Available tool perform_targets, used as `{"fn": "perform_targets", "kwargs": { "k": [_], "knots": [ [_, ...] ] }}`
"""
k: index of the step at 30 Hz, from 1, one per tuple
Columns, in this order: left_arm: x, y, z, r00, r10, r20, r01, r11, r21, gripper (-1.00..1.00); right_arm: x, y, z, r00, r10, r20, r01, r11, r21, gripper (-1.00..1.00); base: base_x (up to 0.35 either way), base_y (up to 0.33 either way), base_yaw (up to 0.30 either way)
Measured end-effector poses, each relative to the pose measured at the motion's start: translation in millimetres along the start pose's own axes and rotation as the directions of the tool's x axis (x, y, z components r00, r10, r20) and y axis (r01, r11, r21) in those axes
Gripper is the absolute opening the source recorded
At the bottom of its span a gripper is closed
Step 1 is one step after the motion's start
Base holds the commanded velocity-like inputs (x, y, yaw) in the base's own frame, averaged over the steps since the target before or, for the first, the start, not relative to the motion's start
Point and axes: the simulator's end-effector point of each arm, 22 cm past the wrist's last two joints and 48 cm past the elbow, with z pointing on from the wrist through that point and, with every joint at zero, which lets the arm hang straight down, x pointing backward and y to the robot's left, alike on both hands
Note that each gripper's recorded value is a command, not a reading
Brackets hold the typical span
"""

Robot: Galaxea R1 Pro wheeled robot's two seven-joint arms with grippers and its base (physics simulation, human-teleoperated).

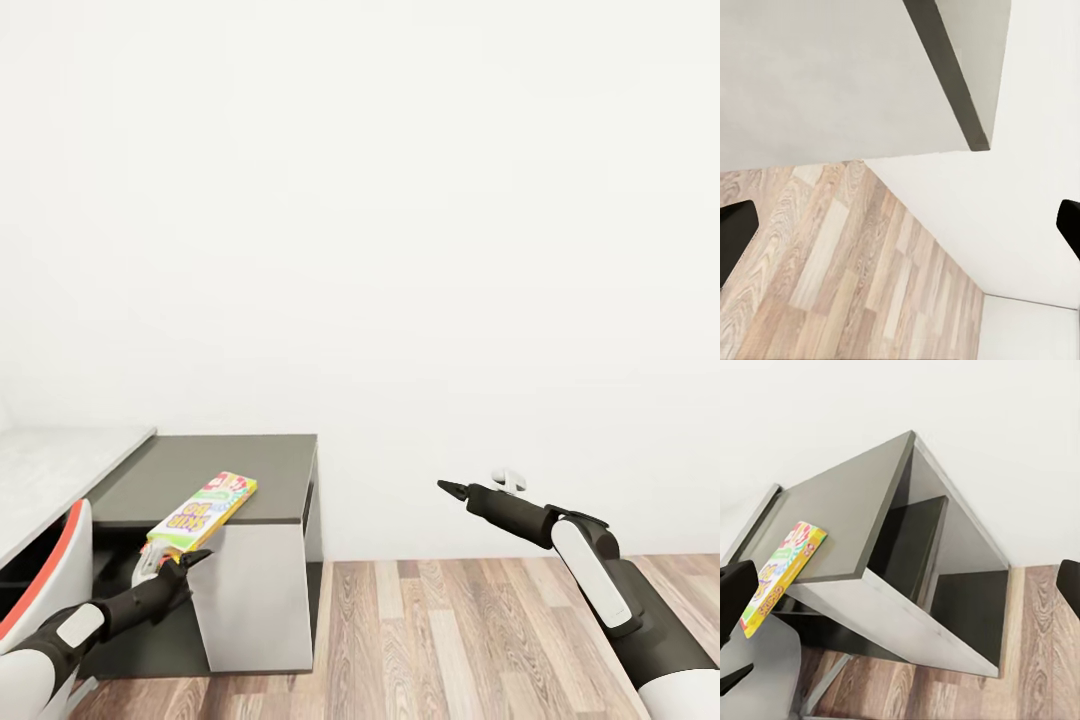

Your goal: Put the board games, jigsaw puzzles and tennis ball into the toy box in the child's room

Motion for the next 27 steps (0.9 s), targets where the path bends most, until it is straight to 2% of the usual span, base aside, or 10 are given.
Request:
{"fn": "perform_targets", "kwargs": {
  "k": [5, 8, 11, 27],
  "knots": [
    [-12.9, 10.6, -6.1, 1.000, -0.014, 0.024, 0.014, 1.000, 0.001, 1.00, 5.9, -4.5, 2.2, 1.000, 0.000, 0.000, 0.000, 1.000, -0.001, 1.00, 0.000, 0.000, 0.000],
    [-17.9, 16.7, -11.2, 0.999, -0.050, 0.020, 0.050, 0.999, 0.006, 1.00, 9.4, -7.2, 3.4, 1.000, -0.001, 0.001, 0.001, 1.000, -0.001, 1.00, 0.000, 0.000, 0.000],
    [-23.1, 23.5, -15.3, 0.998, -0.065, 0.023, 0.065, 0.998, 0.005, 1.00, 12.7, -10.3, 4.5, 1.000, -0.001, 0.002, 0.001, 1.000, -0.001, 1.00, 0.000, 0.000, 0.000],
    [-29.4, 48.8, -13.9, 0.995, -0.084, 0.044, 0.083, 0.996, 0.014, 1.00, 33.3, -25.9, 11.1, 1.000, -0.001, 0.004, 0.001, 1.000, -0.001, 1.00, 0.000, 0.000, 0.000]
  ]
}}
